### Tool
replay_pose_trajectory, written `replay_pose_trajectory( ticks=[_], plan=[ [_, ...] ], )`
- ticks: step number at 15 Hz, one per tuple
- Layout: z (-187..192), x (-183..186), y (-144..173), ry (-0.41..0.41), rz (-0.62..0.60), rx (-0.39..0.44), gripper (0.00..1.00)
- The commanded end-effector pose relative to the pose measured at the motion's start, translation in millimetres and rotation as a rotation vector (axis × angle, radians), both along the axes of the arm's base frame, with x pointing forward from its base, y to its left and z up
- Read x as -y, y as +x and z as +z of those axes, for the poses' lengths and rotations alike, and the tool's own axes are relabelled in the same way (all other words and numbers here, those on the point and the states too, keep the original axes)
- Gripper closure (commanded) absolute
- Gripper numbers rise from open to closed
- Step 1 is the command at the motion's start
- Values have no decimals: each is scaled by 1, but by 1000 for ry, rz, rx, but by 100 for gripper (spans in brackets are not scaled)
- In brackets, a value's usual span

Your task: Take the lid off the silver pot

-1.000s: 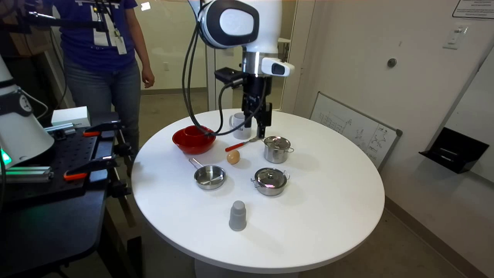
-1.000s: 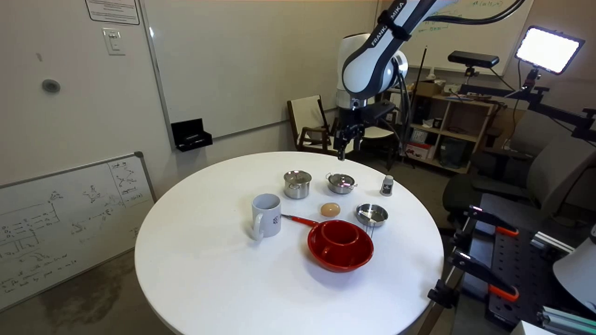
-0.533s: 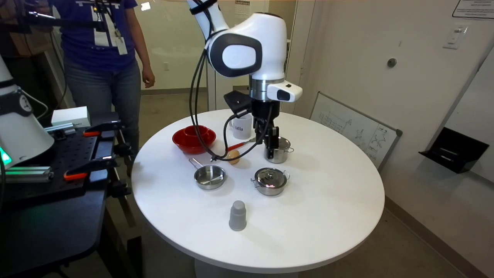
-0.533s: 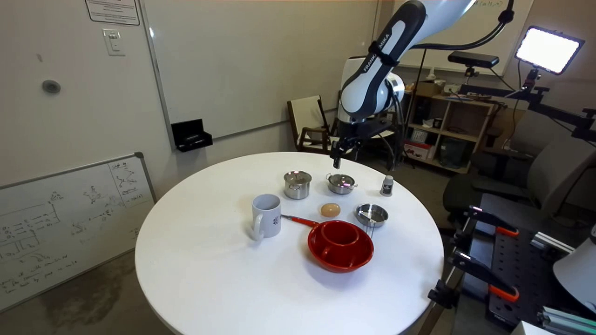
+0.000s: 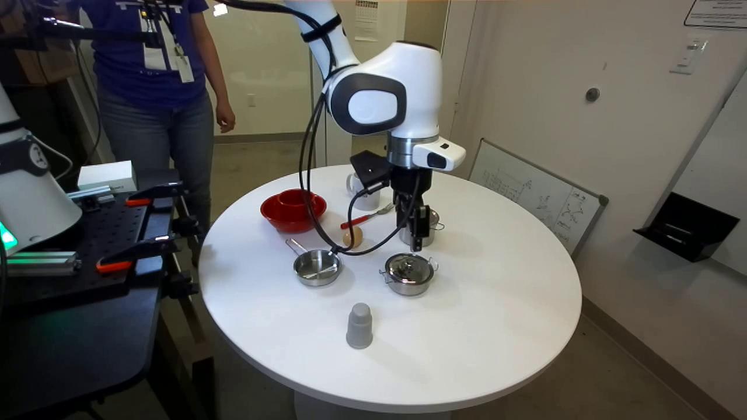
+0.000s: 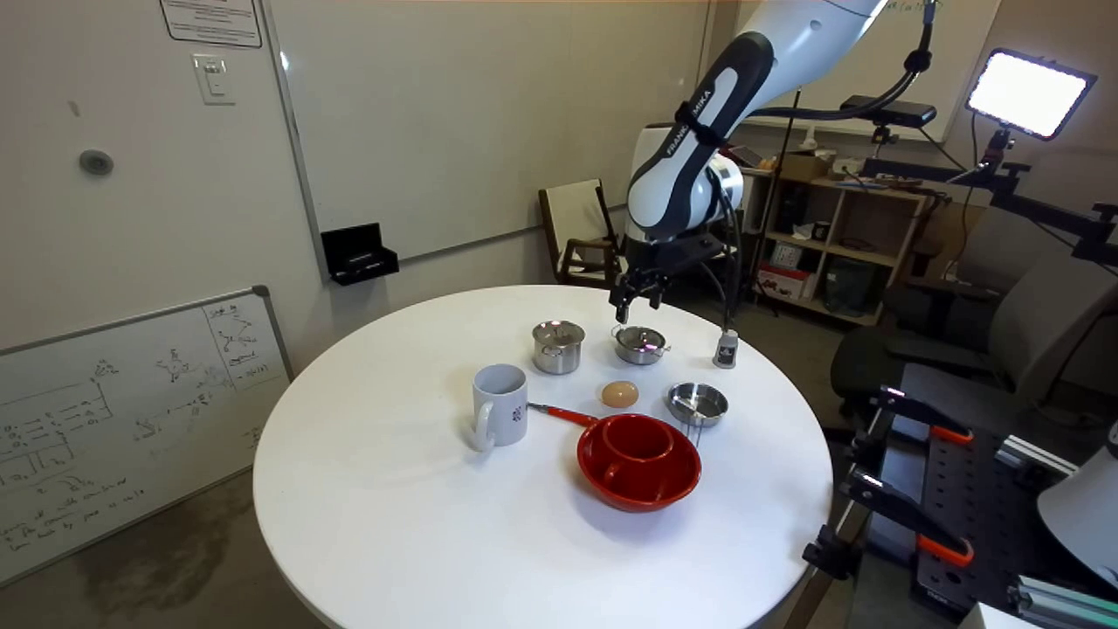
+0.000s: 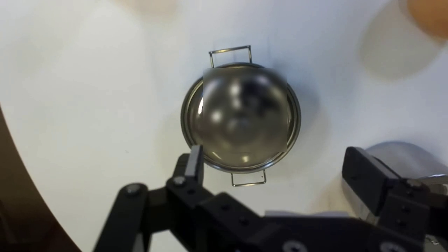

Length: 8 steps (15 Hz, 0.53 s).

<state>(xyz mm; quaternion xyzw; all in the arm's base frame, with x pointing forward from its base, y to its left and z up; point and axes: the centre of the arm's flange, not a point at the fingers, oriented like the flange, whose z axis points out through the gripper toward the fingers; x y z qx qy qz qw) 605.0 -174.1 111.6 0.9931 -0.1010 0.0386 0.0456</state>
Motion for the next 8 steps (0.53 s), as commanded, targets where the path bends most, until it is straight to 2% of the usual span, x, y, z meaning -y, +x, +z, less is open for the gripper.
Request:
replay_pose_trajectory(
  ticks=[1, 8],
  plan=[
    [-12, 9, 8, 4, -54, 13, 0],
    [-34, 23, 8, 27, -103, 2, 0]
  ],
)
